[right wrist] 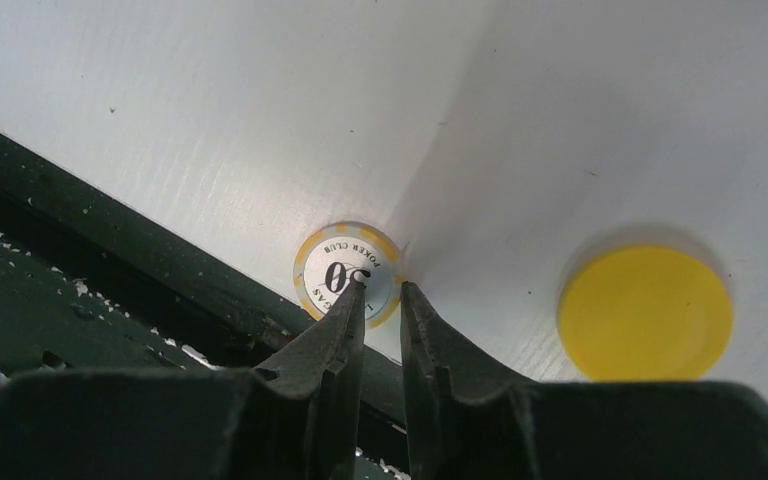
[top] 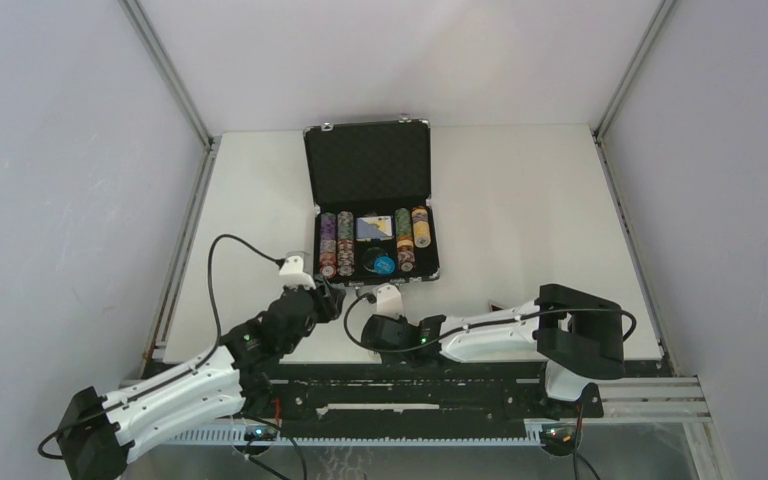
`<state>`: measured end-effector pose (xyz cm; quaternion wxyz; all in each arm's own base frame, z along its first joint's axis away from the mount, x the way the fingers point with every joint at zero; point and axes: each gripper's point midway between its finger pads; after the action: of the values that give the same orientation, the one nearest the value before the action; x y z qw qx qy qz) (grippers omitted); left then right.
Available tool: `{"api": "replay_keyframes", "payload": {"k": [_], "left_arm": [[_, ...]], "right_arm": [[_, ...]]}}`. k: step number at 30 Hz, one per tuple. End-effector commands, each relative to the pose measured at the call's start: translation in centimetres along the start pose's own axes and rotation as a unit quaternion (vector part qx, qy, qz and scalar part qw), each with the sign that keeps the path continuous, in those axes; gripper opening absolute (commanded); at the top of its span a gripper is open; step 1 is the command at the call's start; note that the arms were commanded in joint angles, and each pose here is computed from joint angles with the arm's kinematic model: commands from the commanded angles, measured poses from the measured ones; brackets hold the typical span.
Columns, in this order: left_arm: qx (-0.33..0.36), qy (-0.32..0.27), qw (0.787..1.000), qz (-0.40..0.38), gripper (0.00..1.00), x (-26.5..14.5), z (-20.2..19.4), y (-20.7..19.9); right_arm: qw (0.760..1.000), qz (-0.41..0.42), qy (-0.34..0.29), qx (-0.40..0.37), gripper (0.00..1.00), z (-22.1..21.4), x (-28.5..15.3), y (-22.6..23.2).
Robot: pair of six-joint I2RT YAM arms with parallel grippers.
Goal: Pack up texas hold em set
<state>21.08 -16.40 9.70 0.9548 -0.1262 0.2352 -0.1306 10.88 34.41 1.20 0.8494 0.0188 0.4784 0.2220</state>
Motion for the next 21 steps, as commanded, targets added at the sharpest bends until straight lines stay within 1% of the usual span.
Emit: {"api": "replay_keyframes", "payload": {"k": [1,5,12,21], "left_arm": [[-0.004,-0.020,1.000,-0.007,0.46,0.0,0.5,0.1],[-0.008,-0.025,1.000,-0.008,0.46,-0.1,0.6,0.2],[-0.006,-0.018,1.000,-0.009,0.46,0.0,0.3,0.1],[-0.006,-0.019,1.000,-0.007,0.46,-0.1,0.3,0.3]], "right_arm": [[1.000,-0.010,0.027,-0.006,0.27,-1.4,-0.7,-0.5],[1.000,-0.009,0.024,-0.004,0.26,-1.3,-1.1,-0.4],[1.000,-0.009,0.020,-0.006,0.26,-1.2,-1.6,-0.4],[1.000,-0.009,-0.008,-0.014,0.27,1.4,-1.8,0.0]]}}
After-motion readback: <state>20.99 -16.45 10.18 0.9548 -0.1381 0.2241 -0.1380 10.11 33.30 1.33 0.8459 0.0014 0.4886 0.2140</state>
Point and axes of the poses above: each gripper's point midway between its finger pads, its own x axis out along the fingers, its own y axis along the line the jaws close on, z = x × y, and after that the axes turned 7 degrees about x, right-handed
